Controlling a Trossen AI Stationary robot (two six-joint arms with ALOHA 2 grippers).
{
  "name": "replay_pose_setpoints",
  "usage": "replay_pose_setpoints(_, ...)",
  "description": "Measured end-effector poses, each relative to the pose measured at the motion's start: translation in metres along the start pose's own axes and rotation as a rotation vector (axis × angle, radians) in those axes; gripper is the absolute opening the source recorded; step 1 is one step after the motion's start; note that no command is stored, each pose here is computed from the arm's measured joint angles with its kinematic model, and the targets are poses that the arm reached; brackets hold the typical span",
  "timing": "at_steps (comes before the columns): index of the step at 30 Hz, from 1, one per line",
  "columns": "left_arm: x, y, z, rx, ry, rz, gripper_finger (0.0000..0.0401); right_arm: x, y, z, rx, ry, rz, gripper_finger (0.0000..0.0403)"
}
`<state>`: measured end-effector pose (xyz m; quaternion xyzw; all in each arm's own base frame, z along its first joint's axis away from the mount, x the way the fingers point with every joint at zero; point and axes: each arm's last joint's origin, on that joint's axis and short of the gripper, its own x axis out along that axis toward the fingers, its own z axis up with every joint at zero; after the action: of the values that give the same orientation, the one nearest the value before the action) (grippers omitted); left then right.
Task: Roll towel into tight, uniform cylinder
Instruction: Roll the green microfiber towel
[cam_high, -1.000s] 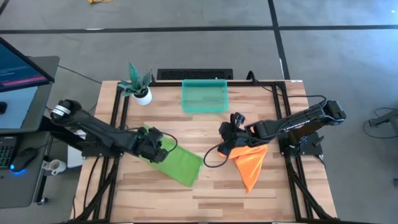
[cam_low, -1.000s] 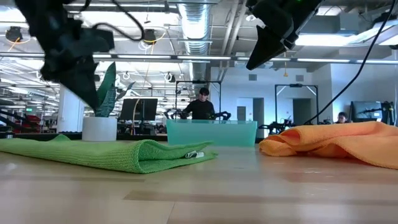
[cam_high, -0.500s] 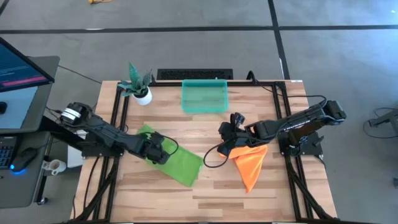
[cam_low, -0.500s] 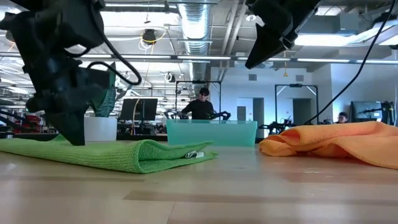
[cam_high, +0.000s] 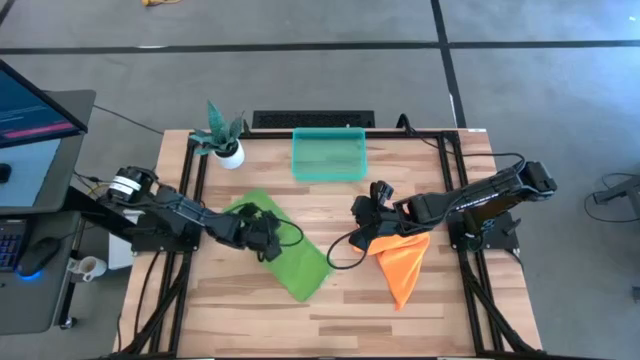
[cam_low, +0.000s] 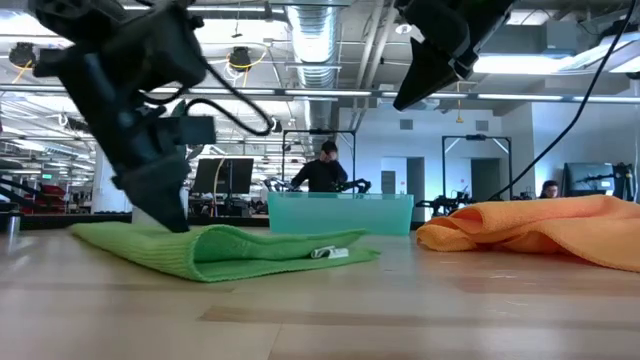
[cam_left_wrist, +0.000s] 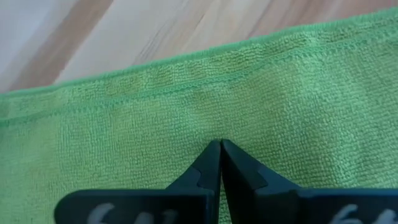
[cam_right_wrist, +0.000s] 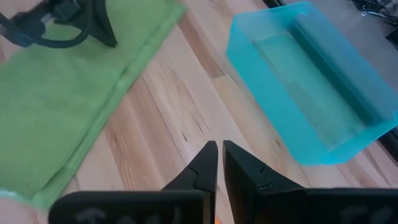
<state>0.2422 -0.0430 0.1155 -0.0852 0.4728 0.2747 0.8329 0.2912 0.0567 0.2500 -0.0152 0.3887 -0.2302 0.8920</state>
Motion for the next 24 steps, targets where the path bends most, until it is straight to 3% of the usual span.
replay_pose_setpoints(6, 0.012, 0.0, 0.01, 0.161, -0.057, -0.012, 0.0004, 0.0, 0.0, 0.0, -0.001, 0.005, 0.009, 0.0049)
replay_pose_setpoints(12, 0.002, -0.005, 0.024, 0.186, -0.093, 0.014, 0.0004, 0.0, 0.0, 0.0, -0.006, 0.005, 0.009, 0.0049)
replay_pose_setpoints(19, -0.037, -0.038, 0.047, 0.189, -0.236, -0.102, 0.0004, 0.0, 0.0, -0.001, -0.011, 0.01, 0.009, 0.0049)
replay_pose_setpoints(24, -0.048, -0.075, 0.034, 0.195, -0.342, -0.246, 0.0004, 0.0, 0.0, 0.0, -0.009, 0.007, 0.011, 0.0049)
